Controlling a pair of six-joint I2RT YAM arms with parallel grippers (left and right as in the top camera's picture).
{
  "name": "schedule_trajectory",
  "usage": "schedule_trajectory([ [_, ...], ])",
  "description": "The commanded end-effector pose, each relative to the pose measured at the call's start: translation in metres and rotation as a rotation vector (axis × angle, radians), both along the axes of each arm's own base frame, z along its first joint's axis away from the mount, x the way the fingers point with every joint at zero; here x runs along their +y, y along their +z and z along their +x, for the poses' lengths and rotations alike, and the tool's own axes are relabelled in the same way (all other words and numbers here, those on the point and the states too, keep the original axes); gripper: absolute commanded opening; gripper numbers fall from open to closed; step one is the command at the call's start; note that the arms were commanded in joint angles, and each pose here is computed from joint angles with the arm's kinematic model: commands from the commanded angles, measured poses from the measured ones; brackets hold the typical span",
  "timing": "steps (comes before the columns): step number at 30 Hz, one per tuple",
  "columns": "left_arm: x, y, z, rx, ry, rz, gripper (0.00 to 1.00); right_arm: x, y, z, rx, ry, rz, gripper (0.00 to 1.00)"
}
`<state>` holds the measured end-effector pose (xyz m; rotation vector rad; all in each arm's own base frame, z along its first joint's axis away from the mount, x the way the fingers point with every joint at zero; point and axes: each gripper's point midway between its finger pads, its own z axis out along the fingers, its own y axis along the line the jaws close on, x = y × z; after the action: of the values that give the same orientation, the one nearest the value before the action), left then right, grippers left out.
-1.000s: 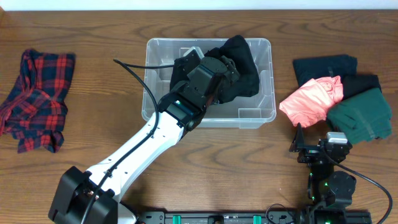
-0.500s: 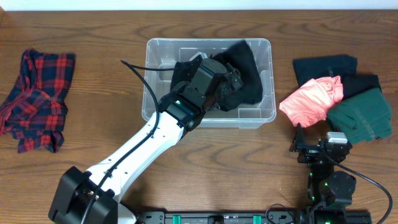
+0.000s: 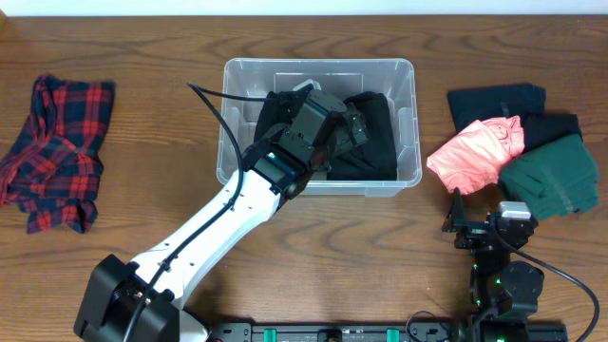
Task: Pack container
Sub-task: 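Lower and spread the black garment in the bin, release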
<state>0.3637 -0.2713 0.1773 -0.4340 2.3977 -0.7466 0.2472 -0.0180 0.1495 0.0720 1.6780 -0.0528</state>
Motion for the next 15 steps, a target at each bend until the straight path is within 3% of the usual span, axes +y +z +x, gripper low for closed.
schedule_trajectory([
  [1, 0.006, 0.023, 0.015, -0.099, -0.013, 0.042, 0.98, 0.003, -0.002, 0.000, 0.007, 0.015, -0.014, 0.99],
  [3, 0.008, 0.027, 0.021, -0.139, -0.035, 0.064, 1.00, 0.003, -0.002, 0.000, 0.007, 0.015, -0.014, 0.99],
  [5, 0.010, 0.032, 0.027, -0.193, -0.070, 0.104, 0.89, 0.003, -0.002, 0.000, 0.007, 0.015, -0.014, 0.99],
  [6, 0.011, 0.036, 0.030, -0.231, -0.096, 0.140, 0.77, 0.003, -0.002, 0.000, 0.007, 0.015, -0.014, 0.99],
  [7, 0.014, 0.038, 0.034, -0.277, -0.123, 0.200, 0.56, 0.003, -0.002, 0.000, 0.007, 0.015, -0.014, 0.99],
  [10, 0.022, 0.039, 0.043, -0.368, -0.179, 0.367, 0.31, 0.003, -0.002, 0.000, 0.007, 0.015, -0.014, 0.99],
  [12, 0.022, 0.032, 0.048, -0.407, -0.243, 0.469, 0.23, 0.003, -0.002, 0.000, 0.007, 0.015, -0.014, 0.99],
  [15, 0.019, 0.018, 0.052, -0.411, -0.297, 0.528, 0.19, 0.003, -0.002, 0.000, 0.007, 0.015, -0.014, 0.99],
])
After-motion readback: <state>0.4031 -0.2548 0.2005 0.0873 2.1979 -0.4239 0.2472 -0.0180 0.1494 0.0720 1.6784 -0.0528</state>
